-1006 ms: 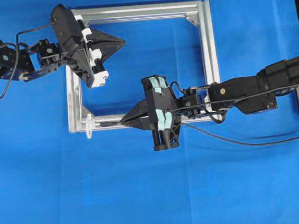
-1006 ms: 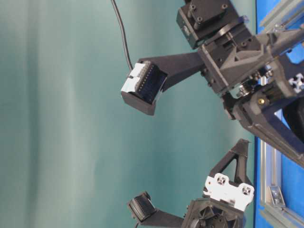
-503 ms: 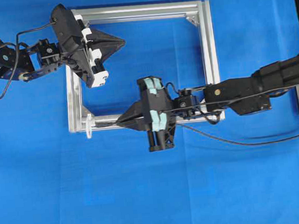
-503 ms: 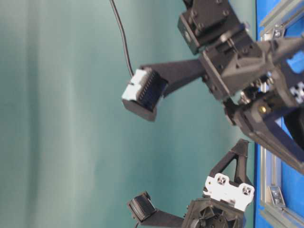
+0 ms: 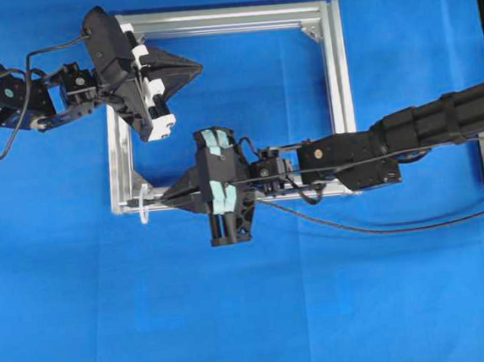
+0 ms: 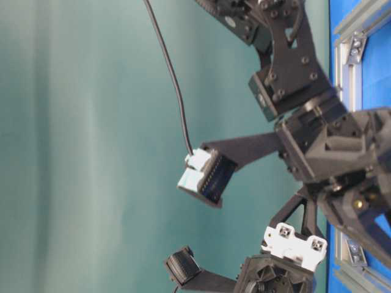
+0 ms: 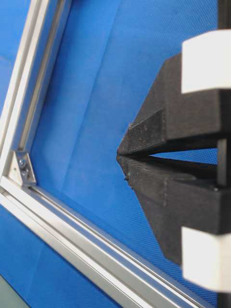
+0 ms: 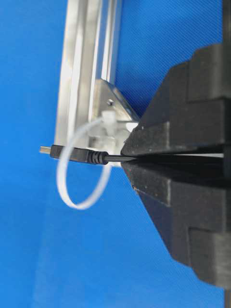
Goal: Insert the wire through the string loop located on the left side.
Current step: 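Push the USB plug through the white loop with the right gripper, then move the left gripper across toward the plug beyond the loop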
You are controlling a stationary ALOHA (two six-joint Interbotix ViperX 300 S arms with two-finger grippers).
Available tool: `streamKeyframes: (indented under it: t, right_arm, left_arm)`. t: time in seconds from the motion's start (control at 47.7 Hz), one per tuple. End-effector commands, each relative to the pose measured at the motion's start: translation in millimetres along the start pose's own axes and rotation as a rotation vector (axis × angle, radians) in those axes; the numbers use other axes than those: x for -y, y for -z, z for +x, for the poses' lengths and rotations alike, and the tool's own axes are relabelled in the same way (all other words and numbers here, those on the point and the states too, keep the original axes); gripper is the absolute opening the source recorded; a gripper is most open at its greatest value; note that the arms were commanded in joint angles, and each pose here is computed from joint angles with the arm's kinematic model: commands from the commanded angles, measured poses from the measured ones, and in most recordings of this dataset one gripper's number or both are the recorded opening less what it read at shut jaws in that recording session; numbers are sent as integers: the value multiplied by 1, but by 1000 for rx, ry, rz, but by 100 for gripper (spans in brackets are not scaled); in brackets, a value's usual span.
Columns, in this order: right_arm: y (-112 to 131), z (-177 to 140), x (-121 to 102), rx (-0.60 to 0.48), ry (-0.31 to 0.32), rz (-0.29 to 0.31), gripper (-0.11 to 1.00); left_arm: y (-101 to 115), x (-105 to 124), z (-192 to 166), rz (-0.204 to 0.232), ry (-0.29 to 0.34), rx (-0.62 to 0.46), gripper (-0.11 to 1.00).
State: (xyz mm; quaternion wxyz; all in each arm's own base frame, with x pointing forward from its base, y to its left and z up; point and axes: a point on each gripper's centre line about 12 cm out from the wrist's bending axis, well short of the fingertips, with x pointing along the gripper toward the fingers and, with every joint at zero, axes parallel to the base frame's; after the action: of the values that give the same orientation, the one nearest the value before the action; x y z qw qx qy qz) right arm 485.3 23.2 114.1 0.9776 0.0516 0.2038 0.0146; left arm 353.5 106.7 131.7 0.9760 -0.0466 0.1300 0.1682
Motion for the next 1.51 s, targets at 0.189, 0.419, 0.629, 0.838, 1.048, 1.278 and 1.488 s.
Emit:
streamKeyframes:
  t: [0.189, 0.419, 0.629, 0.838, 1.048, 1.278, 1.488]
  right_arm:
    - [-20, 8, 3, 58, 3, 7, -4]
    - [-21, 10, 3, 62, 4, 8, -4]
    - [-21, 10, 3, 61, 4, 8, -4]
    - [-20, 10, 3, 56, 5, 8, -4]
    - [-20, 10, 3, 56, 5, 8, -4]
    - [-20, 10, 3, 55, 5, 8, -4]
    - [-20, 10, 3, 56, 3, 9, -4]
  left_arm:
    - [-14, 0, -2, 2, 2, 43, 0]
    - [-14, 0, -2, 1, 0, 44, 0]
    - [-14, 0, -2, 0, 2, 43, 0]
    - [-11, -3, -23, -1, -5, 39, 0]
    - [3, -12, -65, -8, -26, 9, 0]
    - [19, -20, -109, -20, -48, -14, 0]
    - [20, -25, -135, -27, -64, -1, 0]
